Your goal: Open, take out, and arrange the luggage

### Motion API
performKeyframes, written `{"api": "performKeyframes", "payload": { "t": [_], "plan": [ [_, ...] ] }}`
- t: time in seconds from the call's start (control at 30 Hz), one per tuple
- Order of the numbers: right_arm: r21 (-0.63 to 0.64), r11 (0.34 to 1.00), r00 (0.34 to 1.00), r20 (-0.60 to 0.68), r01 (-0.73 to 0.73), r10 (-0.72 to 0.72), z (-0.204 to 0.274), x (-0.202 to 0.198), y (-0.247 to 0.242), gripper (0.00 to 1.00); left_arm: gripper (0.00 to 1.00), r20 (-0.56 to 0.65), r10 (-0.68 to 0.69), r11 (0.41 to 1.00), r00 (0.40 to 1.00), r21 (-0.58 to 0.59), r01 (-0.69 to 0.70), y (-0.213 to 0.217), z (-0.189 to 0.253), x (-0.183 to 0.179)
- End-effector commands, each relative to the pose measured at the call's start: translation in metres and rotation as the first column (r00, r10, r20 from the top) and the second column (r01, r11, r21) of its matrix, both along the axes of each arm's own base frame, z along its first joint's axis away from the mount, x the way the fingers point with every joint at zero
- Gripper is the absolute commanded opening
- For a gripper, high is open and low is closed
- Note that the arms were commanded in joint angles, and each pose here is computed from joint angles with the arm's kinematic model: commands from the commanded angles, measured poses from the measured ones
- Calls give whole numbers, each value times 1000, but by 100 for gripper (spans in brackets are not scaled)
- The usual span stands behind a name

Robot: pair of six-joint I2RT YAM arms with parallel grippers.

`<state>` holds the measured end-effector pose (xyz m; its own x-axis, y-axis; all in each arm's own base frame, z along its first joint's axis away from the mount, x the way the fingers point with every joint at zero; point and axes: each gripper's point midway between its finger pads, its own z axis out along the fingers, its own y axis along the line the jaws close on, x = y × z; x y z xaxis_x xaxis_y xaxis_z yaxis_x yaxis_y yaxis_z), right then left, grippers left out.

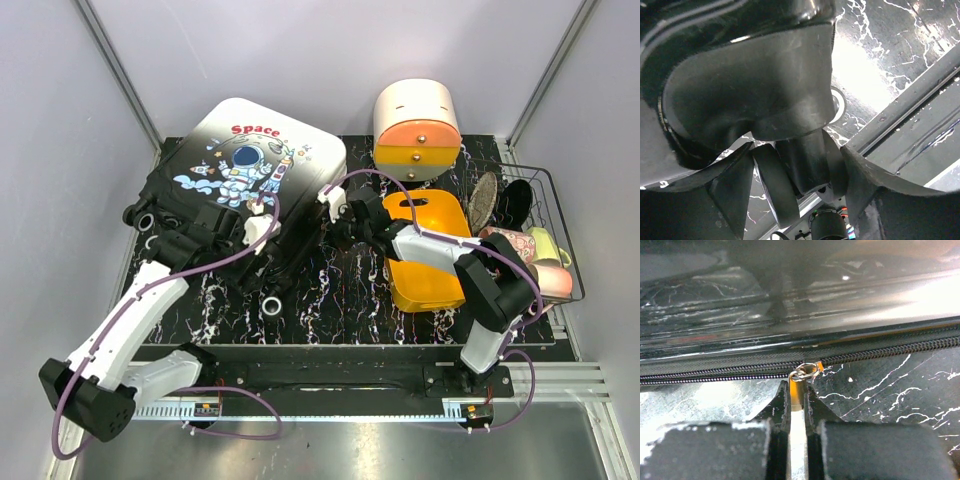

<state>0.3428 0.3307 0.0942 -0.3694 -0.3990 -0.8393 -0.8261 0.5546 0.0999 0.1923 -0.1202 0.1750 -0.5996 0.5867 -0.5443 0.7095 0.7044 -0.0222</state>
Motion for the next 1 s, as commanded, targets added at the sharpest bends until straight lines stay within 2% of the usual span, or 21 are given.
{"api": "performKeyframes", "payload": {
  "t": [0.0,0.13,0.17,0.2,0.27,0.3,0.37,0.5,0.67,0.9,0.93,0.97],
  "plan": [
    [98,995,1000,16,-10,9,36,4,14,0,52,83,48,995,995,85,-55,25,3,8],
    [109,994,999,-31,-6,10,35,-6,19,0,33,83,67,988,994,134,-78,53,8,-2],
    [112,994,999,-38,-4,9,36,-9,19,0,29,92,110,983,990,139,-122,66,12,-1],
    [117,993,998,-57,-4,11,35,-14,22,0,19,78,102,980,992,166,-114,76,11,-6],
    [126,992,997,-75,7,2,37,-16,22,0,9,73,155,971,985,171,-165,97,11,-10],
    [133,991,995,-95,27,-14,36,-17,22,0,0,69,128,971,989,196,-140,105,11,-14],
    [121,991,995,-95,48,-37,35,-13,20,0,0,83,149,965,985,206,-163,116,11,-16],
    [111,991,994,-85,78,-69,39,-3,13,0,0,105,101,956,989,265,-126,127,9,-19],
    [101,987,983,-147,123,-108,37,12,-14,0,0,102,112,946,988,294,-138,138,2,-21],
    [207,977,959,-282,60,1,45,9,-28,0,0,104,126,948,987,279,-151,139,1,-15],
    [203,978,955,-296,51,12,43,7,-28,3,0,103,126,950,987,274,-150,138,2,-14],
    [201,978,955,-296,52,10,43,8,-28,14,0,104,132,952,986,262,-156,137,3,-12]
  ]
}}
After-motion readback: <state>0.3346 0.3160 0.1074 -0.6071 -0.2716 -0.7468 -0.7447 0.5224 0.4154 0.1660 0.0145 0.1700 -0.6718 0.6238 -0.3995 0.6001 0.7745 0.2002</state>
